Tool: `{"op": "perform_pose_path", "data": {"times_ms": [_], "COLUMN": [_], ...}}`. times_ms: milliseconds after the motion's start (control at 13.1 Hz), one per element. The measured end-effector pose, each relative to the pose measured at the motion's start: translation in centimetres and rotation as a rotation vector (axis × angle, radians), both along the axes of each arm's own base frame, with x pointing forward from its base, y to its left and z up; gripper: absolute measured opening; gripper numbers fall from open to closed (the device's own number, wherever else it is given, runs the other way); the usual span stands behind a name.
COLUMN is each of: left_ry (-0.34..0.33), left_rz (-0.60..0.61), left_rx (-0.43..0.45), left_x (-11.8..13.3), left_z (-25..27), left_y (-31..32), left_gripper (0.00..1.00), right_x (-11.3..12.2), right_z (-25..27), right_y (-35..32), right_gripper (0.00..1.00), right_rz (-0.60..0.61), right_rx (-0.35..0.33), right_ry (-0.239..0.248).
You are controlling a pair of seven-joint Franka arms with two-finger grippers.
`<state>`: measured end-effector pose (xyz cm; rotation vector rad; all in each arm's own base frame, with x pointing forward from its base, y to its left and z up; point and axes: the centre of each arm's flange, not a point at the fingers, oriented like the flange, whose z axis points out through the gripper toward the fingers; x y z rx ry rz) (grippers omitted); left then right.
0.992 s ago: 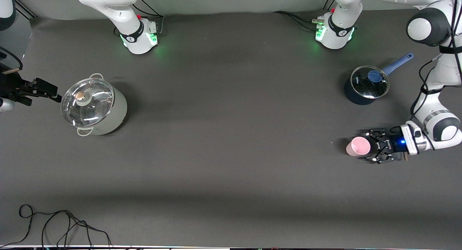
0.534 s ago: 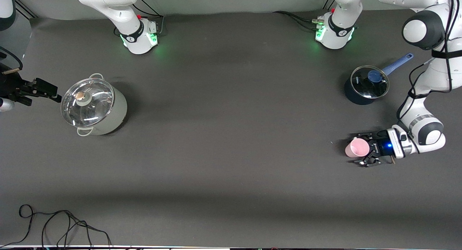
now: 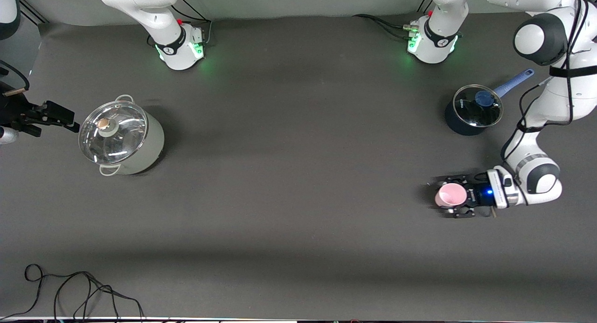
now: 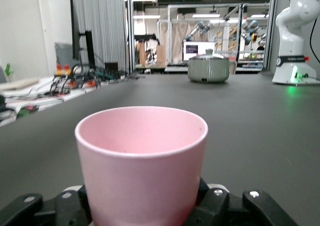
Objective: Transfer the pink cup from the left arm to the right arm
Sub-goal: 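Close the left gripper on the pink cup and lift it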
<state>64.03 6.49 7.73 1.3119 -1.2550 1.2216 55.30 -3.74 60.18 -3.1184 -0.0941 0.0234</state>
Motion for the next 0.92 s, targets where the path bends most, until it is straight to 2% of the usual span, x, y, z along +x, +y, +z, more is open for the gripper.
{"op": "perform_pose_path", "data": {"times_ms": [153,458,687,916], "left_ry": [0.043,0.064,0.061,0.062], "left_rz": [0.014,0.078,0.143,0.179], "left_rx": [0.007,0.002,-0.035,-0.058], "left_x": [2.4,6.4,7.4,6.8], "left_z": [2.3,7.8,11.9,15.7], "left_y": [-3.7,-13.9,-21.2,-28.7], "left_gripper": [0.64,0.64,0.64,0.64], "right_x": [0.0,0.0,0.0,0.0], "right_z": [0.0,0.0,0.2,0.2], "right_y": [0.0,0.0,0.0,-0.2], "right_gripper": [1.00,1.00,1.00,1.00], "right_rz": [0.000,-0.009,-0.090,-0.274], "right_rx": [0.000,0.000,-0.001,-0.004], "right_ry": [-0.001,-0.002,-0.002,0.000]}}
